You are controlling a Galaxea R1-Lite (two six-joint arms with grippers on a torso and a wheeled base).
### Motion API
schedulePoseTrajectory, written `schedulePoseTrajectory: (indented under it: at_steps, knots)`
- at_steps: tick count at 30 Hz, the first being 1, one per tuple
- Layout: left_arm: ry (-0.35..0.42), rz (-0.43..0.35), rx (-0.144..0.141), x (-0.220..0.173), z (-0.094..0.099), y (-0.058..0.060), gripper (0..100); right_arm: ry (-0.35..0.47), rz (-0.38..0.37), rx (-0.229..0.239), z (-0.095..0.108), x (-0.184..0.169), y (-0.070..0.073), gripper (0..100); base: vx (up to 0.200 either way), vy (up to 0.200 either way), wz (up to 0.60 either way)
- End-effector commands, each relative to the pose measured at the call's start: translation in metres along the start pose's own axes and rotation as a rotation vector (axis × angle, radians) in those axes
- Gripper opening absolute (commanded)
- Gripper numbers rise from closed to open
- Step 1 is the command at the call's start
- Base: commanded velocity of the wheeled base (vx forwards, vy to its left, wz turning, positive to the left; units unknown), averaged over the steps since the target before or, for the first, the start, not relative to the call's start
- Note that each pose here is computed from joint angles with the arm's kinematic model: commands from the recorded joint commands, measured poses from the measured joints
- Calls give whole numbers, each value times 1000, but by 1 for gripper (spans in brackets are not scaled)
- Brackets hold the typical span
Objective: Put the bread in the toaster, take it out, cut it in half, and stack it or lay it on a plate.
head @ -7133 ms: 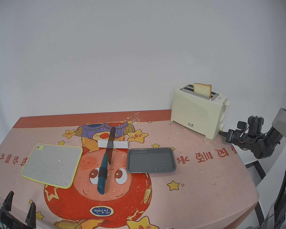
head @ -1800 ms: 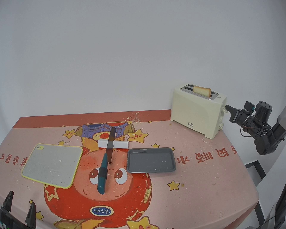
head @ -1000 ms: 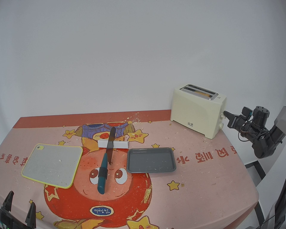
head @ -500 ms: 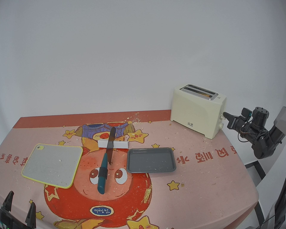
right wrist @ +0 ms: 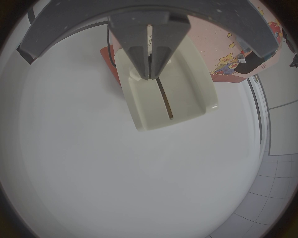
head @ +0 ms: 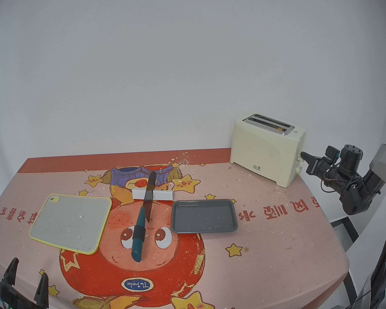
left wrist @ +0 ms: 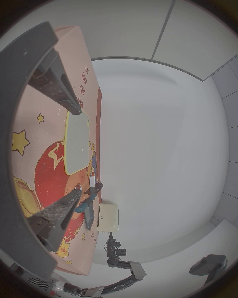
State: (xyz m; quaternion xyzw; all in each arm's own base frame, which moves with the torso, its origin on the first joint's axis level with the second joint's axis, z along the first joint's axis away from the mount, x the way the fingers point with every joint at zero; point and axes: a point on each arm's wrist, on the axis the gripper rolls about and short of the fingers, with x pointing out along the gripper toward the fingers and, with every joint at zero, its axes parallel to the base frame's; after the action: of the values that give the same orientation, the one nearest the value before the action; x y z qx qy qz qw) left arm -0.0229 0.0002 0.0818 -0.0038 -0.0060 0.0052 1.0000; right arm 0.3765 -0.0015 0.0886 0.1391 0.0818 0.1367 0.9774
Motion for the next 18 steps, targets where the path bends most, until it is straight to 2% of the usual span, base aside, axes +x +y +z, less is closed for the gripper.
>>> schedulePoseTrajectory:
  at_steps: [1, 7, 11, 14, 16, 18]
  knots:
    - [1, 0, 0, 0, -5, 0, 100, -15, 5, -5, 4, -1, 1, 0, 0, 0, 0]
    - [1, 0, 0, 0, -5, 0, 100, -101, 16, -39, 39, -24, 14, 0, 0, 0, 0]
    - [1, 0, 1, 0, -5, 0, 100, -162, 32, -60, 66, -48, 29, 0, 0, 0, 0]
    - [1, 0, 0, 0, -5, 0, 100, -156, 48, -63, 77, -69, 44, 0, 0, 0, 0]
    - [1, 0, 0, 0, -5, 0, 100, -137, 49, -65, 77, -79, 49, 0, 0, 0, 0]
    - [1, 0, 0, 0, -5, 0, 100, -97, 49, -92, 74, -91, 56, 0, 0, 0, 0]
